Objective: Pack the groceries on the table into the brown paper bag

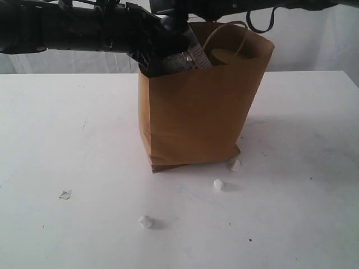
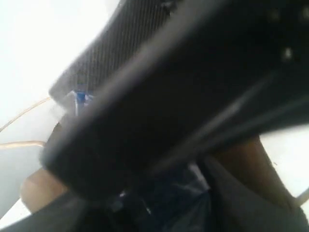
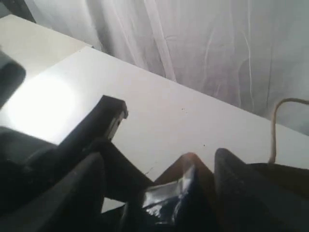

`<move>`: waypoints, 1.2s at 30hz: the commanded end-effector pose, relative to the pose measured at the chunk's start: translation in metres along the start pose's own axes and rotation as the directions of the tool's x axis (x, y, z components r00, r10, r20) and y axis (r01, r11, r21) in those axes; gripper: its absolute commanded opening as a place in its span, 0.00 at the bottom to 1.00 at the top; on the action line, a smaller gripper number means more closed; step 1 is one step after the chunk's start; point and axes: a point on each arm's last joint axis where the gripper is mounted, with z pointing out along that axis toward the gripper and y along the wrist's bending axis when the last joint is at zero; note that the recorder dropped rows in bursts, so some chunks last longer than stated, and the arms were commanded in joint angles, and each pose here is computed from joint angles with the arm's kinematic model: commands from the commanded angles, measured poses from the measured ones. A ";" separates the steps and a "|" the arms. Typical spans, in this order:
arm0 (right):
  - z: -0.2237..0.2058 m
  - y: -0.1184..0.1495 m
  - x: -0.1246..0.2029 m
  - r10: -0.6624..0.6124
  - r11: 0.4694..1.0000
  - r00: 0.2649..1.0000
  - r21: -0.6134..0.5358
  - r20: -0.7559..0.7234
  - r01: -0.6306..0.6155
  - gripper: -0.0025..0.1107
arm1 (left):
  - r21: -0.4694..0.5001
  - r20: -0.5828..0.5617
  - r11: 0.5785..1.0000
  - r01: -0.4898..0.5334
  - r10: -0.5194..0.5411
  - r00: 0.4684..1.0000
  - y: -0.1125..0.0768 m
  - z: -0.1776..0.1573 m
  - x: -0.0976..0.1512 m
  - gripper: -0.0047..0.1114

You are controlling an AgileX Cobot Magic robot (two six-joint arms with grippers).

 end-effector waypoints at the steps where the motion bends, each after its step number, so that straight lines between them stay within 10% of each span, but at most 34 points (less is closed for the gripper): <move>1: -0.012 0.006 -0.012 -0.012 1.000 0.999 0.008 0.048 0.012 0.56 | 0.003 -0.007 1.000 0.003 -0.003 1.000 0.000 0.002 0.003 0.50; 8: 0.001 -0.003 0.001 -0.014 1.000 1.000 0.019 0.002 0.014 0.51 | 0.003 -0.007 1.000 0.003 -0.003 1.000 0.000 0.002 0.003 0.50; 16: -0.001 -0.006 -0.004 -0.018 0.998 0.999 0.066 0.033 0.016 0.02 | 0.002 -0.006 1.000 0.002 -0.002 1.000 0.000 0.001 0.002 0.50; 32: -0.013 -0.008 -0.017 -0.059 0.985 0.993 0.166 0.100 0.042 0.02 | -0.067 0.021 0.998 0.022 -0.021 1.000 0.001 -0.014 -0.021 0.50; 36: -0.013 -0.007 -0.017 -0.059 0.986 0.994 0.158 0.095 0.043 0.02 | -0.046 0.036 0.999 0.016 -0.014 0.999 -0.002 -0.016 -0.025 0.65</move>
